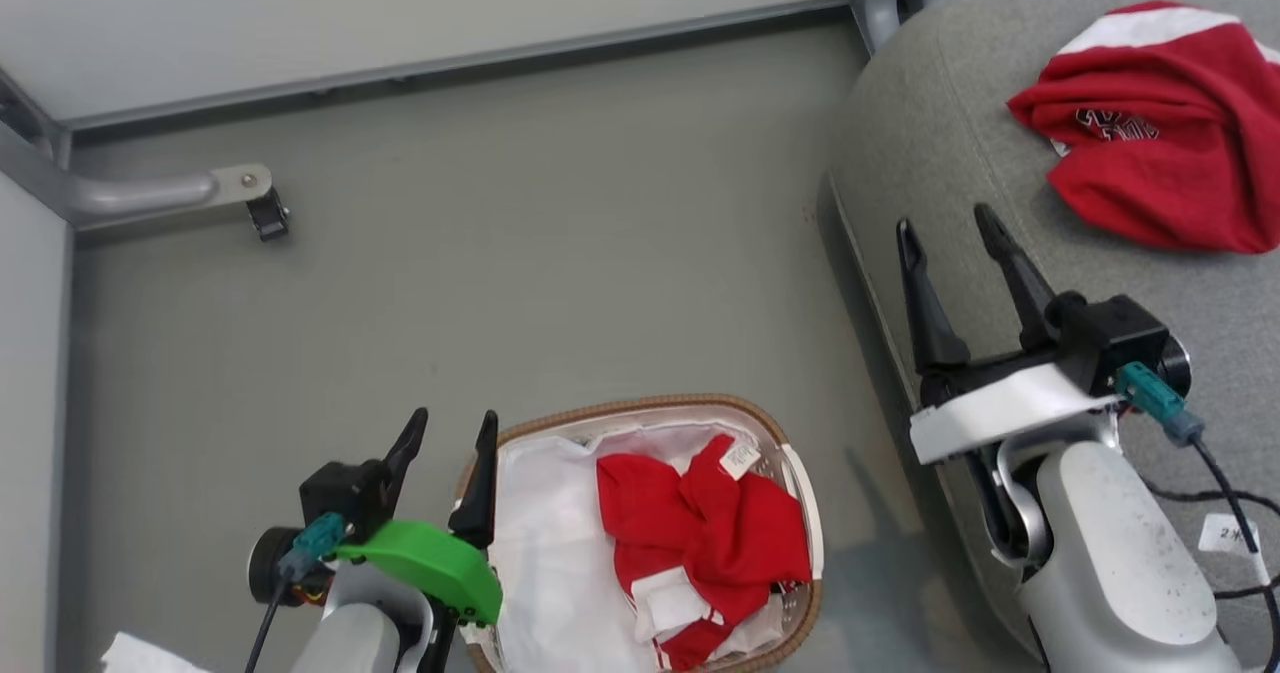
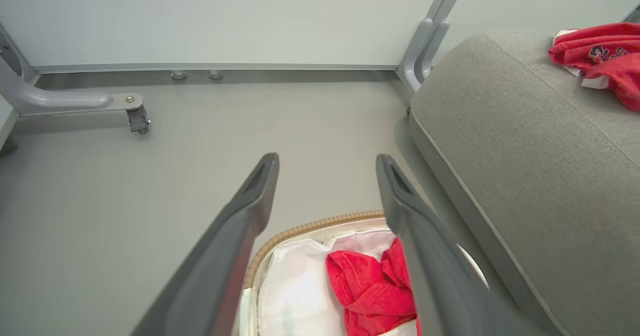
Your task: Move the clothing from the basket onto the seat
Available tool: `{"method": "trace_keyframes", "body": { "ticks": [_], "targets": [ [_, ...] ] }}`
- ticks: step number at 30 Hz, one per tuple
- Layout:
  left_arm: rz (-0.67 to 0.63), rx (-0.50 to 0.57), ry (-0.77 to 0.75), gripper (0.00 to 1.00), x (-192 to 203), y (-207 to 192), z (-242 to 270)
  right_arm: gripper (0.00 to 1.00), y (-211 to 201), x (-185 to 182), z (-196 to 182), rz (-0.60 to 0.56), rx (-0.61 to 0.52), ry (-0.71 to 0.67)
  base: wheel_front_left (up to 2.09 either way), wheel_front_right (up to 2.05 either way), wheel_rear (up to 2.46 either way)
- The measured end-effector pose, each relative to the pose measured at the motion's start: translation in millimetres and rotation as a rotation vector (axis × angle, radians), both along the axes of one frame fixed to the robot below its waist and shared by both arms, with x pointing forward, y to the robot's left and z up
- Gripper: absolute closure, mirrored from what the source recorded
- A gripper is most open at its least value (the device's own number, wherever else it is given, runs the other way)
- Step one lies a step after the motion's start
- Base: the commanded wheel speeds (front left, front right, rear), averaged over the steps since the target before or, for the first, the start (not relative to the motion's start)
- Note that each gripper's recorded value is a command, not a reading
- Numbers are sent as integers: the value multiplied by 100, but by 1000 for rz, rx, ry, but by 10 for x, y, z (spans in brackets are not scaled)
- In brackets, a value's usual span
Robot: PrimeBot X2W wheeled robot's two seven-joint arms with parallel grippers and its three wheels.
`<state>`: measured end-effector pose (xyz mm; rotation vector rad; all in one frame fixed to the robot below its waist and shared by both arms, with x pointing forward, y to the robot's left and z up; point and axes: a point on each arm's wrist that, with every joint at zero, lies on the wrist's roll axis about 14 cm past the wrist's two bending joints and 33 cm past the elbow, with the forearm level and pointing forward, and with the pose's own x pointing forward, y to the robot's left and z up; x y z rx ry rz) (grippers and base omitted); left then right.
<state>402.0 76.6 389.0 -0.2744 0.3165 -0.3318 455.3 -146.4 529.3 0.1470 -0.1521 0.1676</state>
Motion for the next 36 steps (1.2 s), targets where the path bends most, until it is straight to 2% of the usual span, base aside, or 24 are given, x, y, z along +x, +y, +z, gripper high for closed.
{"method": "trace_keyframes", "body": {
  "ticks": [9, 16, 26, 36],
  "targets": [
    [-160, -61, 82, 0, 383, -463, -377, 0, -138, 394, -18, -27, -3, -43, 0, 0, 0],
    [-280, -61, 220, 0, 384, -724, -962, 0, -255, 559, -272, -47, -12, -10, 0, 0, 0],
    [-484, -89, 415, 0, 45, -1245, -1661, 0, -500, 574, -792, -103, -54, 101, 0, 0, 0],
    [-623, -151, 559, 0, -383, -1644, -2003, 0, -644, 547, -1217, -136, -96, 195, 0, 0, 0]
  ]
}}
